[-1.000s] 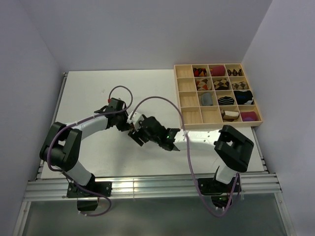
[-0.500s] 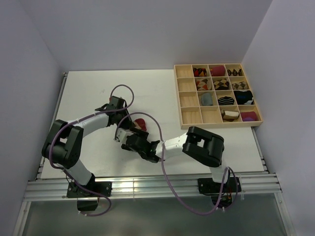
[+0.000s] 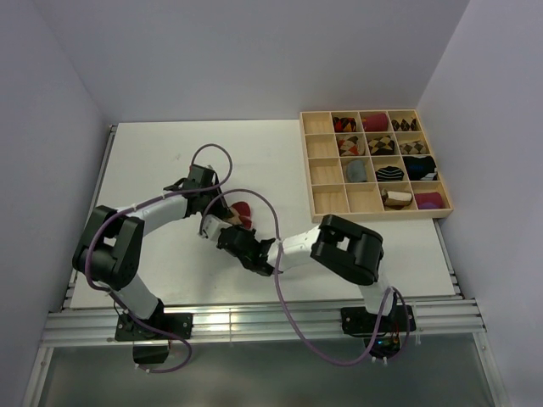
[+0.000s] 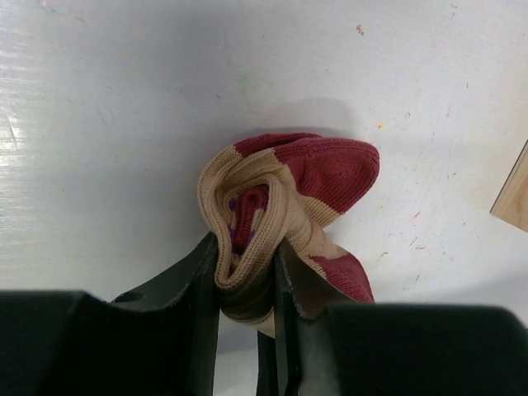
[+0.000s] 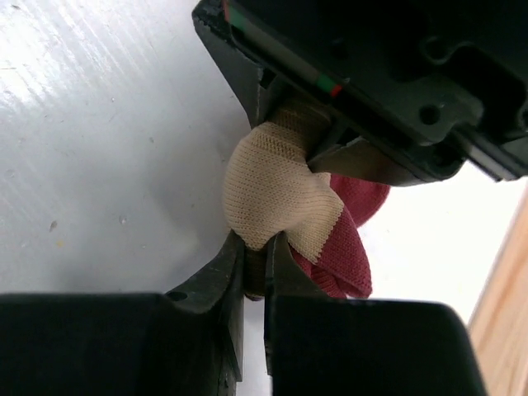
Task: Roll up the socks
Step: Roll the sock at the center of the board.
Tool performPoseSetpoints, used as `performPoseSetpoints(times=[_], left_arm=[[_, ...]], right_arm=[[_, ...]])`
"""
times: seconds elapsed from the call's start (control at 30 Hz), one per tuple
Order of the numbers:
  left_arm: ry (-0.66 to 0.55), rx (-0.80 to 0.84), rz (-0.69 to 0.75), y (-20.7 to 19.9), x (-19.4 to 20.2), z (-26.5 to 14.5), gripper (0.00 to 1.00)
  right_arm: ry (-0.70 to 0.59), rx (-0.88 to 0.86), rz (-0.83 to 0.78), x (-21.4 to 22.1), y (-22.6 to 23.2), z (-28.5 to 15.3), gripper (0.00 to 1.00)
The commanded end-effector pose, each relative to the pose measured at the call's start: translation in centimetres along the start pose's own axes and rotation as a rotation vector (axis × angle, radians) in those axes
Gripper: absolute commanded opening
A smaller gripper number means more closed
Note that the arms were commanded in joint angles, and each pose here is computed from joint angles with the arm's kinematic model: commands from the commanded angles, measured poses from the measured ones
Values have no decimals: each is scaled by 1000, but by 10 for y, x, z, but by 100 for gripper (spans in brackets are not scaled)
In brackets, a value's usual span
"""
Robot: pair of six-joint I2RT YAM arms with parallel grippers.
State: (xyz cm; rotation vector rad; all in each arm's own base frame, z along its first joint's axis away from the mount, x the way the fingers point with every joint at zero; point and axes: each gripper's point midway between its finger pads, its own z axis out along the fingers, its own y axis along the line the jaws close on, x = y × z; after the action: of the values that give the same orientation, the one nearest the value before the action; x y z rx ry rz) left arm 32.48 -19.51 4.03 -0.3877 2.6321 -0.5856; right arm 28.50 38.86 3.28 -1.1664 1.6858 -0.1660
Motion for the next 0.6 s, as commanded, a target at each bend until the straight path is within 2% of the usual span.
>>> performPoseSetpoints(times=[0.0, 0.03, 0.1, 0.13, 0.2, 0.3, 0.47, 0.57], left_arm=[[98, -16, 36, 11, 27, 1, 30], [79, -1, 34, 8, 24, -3, 40], [32, 31, 31, 1, 15, -7, 52], [5, 53, 21, -3, 11, -14, 65], [-45, 87, 12, -10, 2, -25, 74], [-108, 119, -24, -12, -9, -35, 79], [-212, 179, -78, -13, -22, -58, 80], [-236, 235, -103, -16, -18, -64, 80]], right_arm=[[65, -125, 75, 18, 1, 3, 0], [57, -148, 99, 13, -3, -1, 0], [80, -196, 158, 18, -7, -4, 0], [48, -261, 192, 8, -6, -11, 0], [68, -308, 256, 13, -13, -13, 0], [64, -401, 317, 7, -15, -23, 0], [28, -629, 474, -13, -15, -38, 0], [68, -710, 553, -10, -17, -35, 0]])
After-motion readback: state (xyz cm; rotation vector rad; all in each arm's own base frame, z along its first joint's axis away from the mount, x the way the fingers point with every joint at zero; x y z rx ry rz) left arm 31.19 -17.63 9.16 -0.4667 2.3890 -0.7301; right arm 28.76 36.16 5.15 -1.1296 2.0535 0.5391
